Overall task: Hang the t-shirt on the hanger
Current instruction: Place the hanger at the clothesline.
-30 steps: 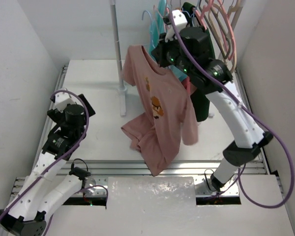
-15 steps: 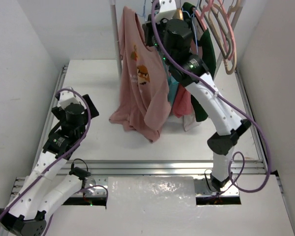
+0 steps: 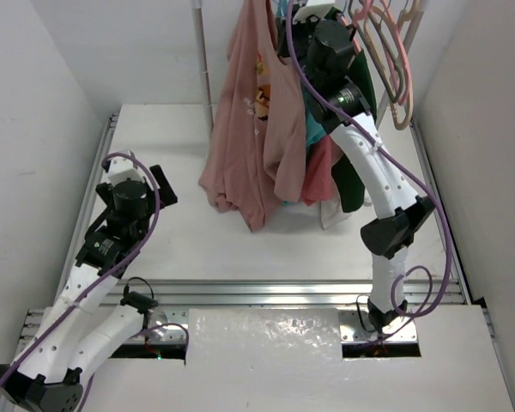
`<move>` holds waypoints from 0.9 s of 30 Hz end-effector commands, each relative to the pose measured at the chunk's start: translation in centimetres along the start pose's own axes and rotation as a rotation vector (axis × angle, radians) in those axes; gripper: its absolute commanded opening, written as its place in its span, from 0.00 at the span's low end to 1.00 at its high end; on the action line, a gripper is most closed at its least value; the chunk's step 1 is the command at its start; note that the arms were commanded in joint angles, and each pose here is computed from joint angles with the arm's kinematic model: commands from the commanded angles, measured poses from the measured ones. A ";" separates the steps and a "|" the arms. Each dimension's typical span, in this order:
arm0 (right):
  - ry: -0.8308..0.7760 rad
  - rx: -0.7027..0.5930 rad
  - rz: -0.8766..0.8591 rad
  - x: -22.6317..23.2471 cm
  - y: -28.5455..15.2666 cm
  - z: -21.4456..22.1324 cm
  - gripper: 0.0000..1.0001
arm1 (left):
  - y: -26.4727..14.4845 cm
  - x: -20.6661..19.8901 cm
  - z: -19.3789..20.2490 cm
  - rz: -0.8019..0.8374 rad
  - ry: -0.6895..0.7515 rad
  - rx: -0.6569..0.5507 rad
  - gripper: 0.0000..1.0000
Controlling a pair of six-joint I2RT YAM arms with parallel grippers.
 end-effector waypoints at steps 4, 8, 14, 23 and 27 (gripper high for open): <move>0.097 -0.199 -0.107 1.9 1.3 -2.8 0.00 | 0.1 -0.2 -0.8 0.051 -0.030 -0.027 1.00; 0.113 -0.168 -0.114 2.7 2.3 -0.7 0.00 | 0.0 -0.2 -0.9 0.054 -0.033 -0.029 1.00; 0.069 -0.145 -0.080 4.4 2.4 0.8 0.00 | -0.1 -0.3 -0.9 0.070 -0.033 -0.028 1.00; 0.032 -0.099 0.001 6.7 1.4 2.6 0.00 | -0.3 -0.4 -1.0 0.092 -0.040 -0.028 1.00; 0.033 -0.087 0.009 8.0 0.8 2.7 0.00 | -0.3 -0.4 -0.9 0.095 -0.038 -0.024 1.00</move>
Point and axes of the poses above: each gripper's point midway between its finger pads, its own y axis out along the fingers, its own x axis along the line the jaws close on, z = x × y, the point moved 7 cm from there along -y, back along the fingers, and after that the axes turned 10 degrees about -y, right-handed, at the moved point
